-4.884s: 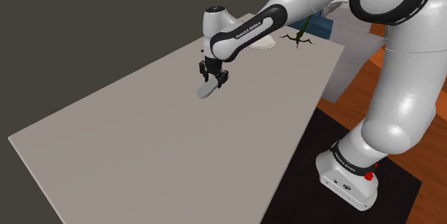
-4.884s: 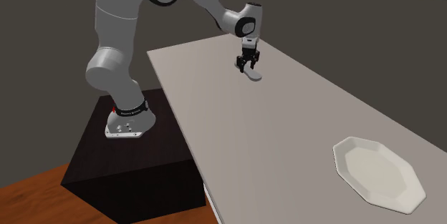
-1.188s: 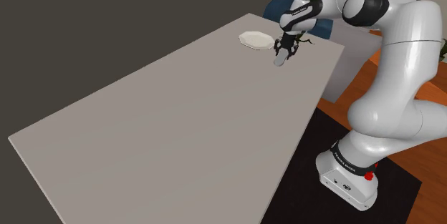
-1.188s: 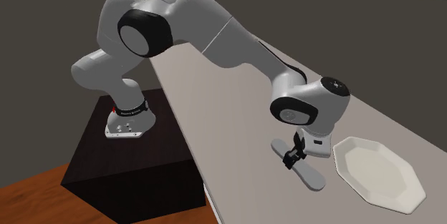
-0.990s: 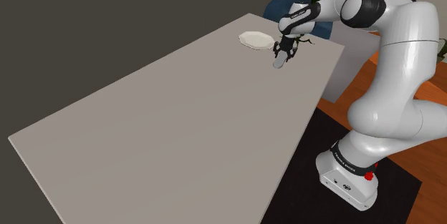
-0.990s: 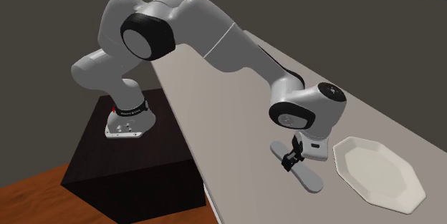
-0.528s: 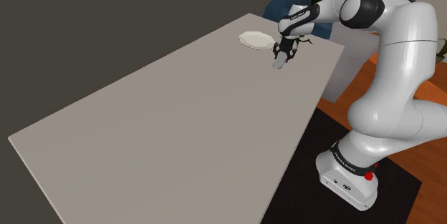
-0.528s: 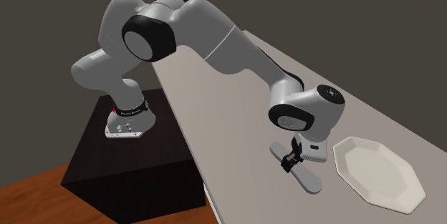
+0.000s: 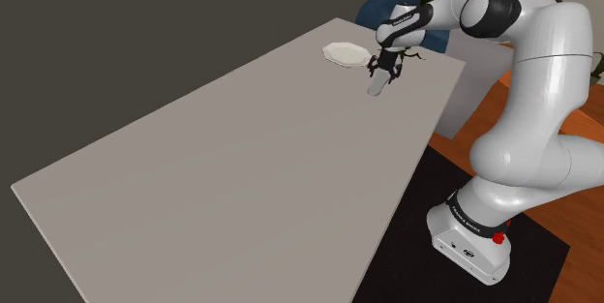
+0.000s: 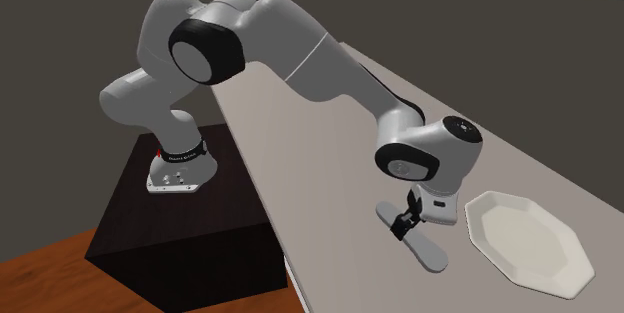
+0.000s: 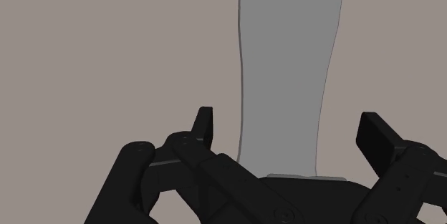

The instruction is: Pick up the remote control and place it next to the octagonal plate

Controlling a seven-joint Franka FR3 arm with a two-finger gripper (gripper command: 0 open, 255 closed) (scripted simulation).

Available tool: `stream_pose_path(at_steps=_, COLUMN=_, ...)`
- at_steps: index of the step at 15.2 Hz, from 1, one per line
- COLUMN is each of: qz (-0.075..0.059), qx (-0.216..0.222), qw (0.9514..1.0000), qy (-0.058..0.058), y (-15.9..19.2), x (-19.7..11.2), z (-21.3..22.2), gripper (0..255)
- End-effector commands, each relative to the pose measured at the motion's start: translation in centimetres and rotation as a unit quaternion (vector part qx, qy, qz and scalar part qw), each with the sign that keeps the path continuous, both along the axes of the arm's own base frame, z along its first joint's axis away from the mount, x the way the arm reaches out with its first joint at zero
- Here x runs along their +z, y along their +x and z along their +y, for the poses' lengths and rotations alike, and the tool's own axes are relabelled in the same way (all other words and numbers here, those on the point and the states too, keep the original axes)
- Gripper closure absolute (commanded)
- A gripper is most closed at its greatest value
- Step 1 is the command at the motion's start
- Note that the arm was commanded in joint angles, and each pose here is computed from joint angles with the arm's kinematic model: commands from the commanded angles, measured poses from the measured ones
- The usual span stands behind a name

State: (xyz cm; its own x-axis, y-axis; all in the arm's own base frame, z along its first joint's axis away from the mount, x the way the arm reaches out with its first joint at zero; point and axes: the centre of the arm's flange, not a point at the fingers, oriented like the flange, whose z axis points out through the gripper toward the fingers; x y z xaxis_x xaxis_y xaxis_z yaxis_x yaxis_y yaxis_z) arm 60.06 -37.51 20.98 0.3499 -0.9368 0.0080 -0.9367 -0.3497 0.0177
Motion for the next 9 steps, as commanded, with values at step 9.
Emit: stream_pose_path(at_steps=9, qz=0.000, qx=0.000, qw=1.0000, qy=0.000, y=0.1, x=4.5, z=0.0, gripper=0)
